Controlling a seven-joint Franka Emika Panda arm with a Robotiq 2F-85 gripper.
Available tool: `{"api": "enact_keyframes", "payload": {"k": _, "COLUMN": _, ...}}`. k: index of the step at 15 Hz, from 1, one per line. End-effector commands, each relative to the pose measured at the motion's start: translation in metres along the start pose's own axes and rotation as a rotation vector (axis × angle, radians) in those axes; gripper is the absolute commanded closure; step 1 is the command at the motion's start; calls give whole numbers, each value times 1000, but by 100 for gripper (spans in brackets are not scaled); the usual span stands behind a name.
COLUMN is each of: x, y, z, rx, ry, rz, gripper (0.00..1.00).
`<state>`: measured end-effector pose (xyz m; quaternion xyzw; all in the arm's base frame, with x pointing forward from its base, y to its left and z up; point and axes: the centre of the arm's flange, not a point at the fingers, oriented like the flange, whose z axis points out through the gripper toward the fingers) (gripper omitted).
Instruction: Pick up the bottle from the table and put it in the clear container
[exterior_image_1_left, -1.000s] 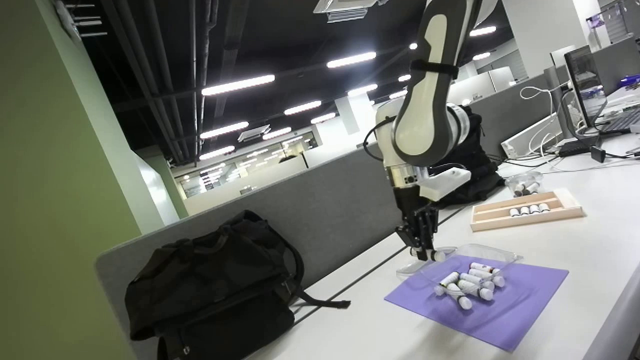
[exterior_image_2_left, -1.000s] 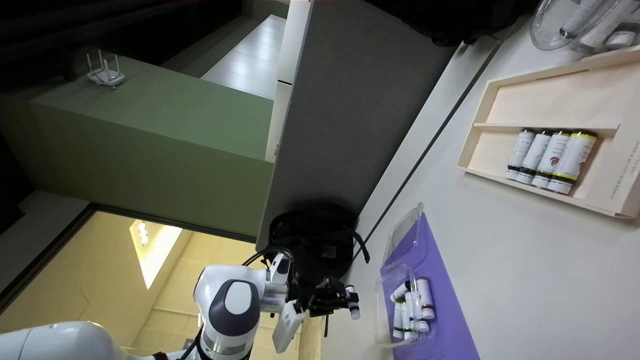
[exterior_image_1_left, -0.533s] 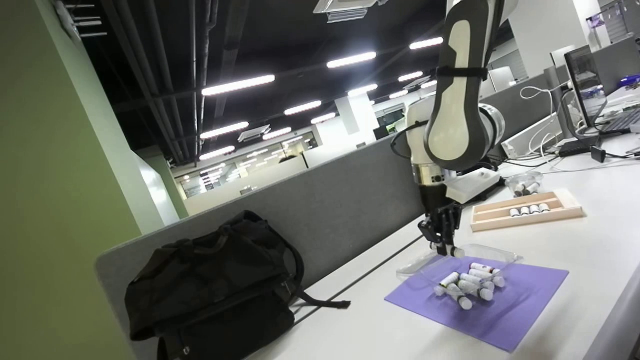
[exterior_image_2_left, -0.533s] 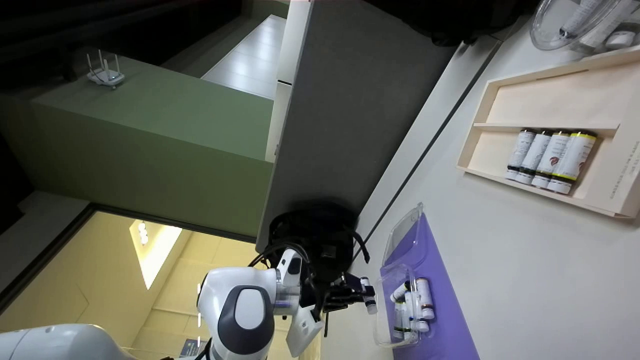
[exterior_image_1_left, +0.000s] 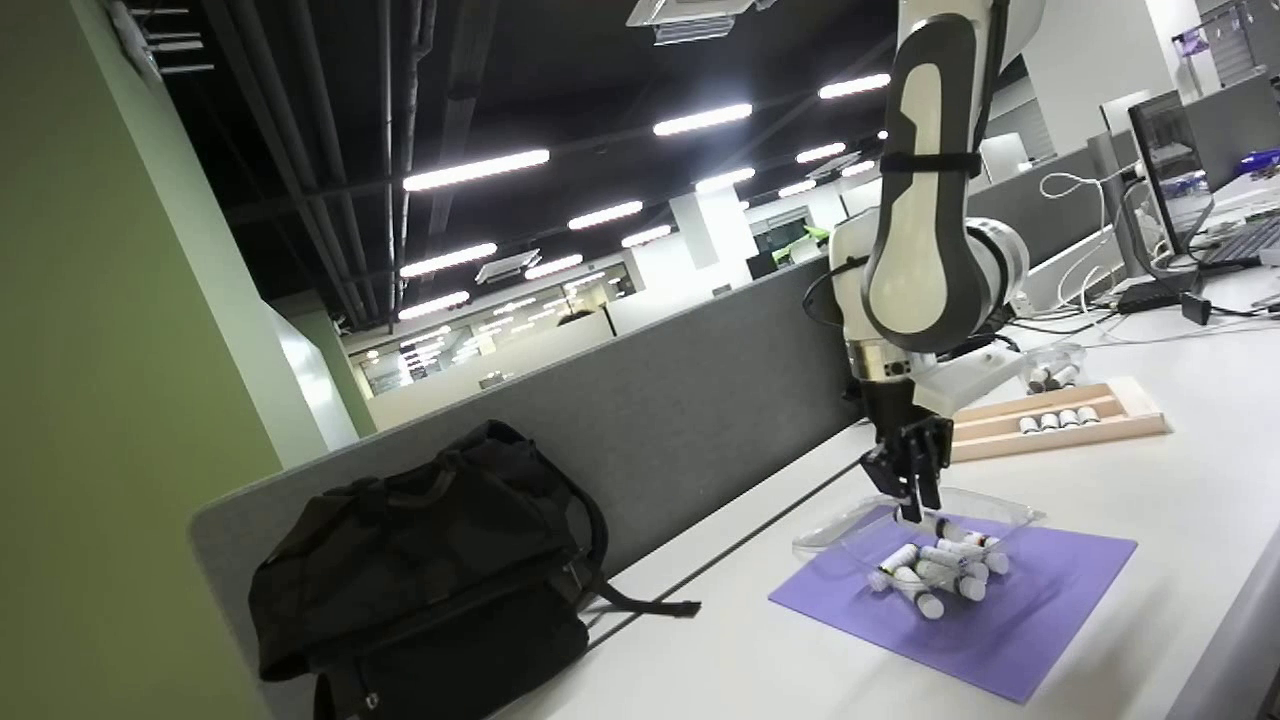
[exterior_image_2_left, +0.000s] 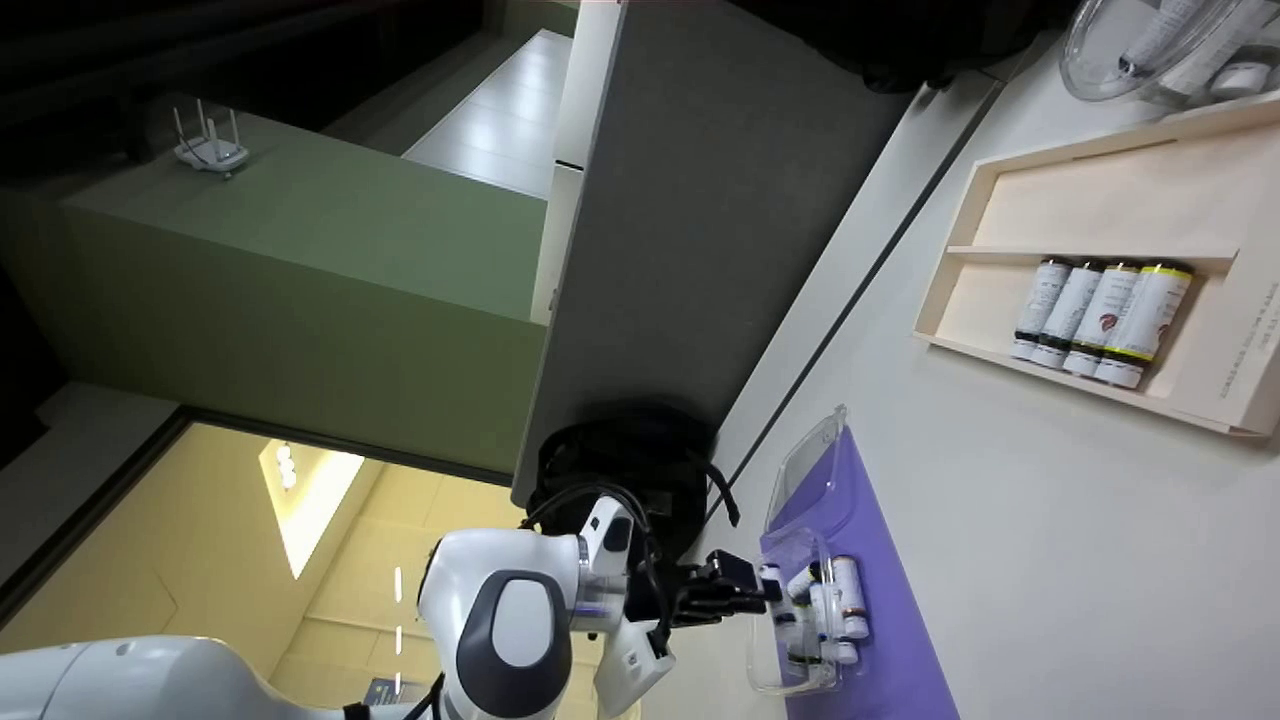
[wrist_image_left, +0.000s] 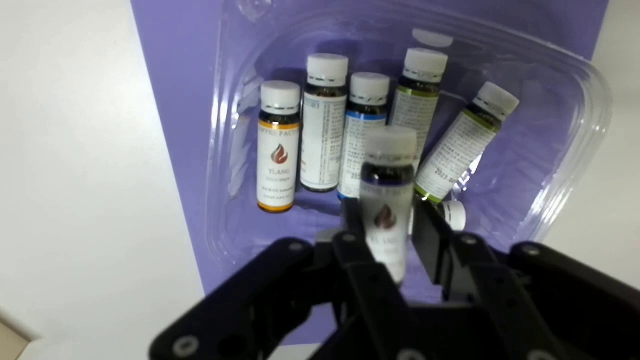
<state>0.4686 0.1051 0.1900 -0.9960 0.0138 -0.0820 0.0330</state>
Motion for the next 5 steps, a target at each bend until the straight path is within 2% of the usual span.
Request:
{"api": "enact_keyframes", "payload": {"k": 1, "x": -14, "y": 7, "z": -30, "rx": -2, "ry": -6, "rz": 26, "gripper": 35}}
{"api": "enact_keyframes", "payload": {"k": 2, "x": -17, "y": 8, "z": -41, "rx": -5, "ry": -8, "rz": 22, "gripper": 27}}
{"api": "enact_keyframes", "payload": {"k": 3, "x": -4, "y": 3, "z": -9, "rx": -3, "ry": -7, "rz": 6, "gripper": 20}}
{"api": "enact_keyframes", "payload": {"k": 4, "x": -4, "y": 3, "z": -13, "rx": -2, "ry": -2, "rz": 4, "gripper": 38}}
{"api": "enact_keyframes", "payload": {"k": 5, "x": -4, "y": 3, "z": -14, "rx": -2, "ry": -2, "rz": 3, "gripper": 32}}
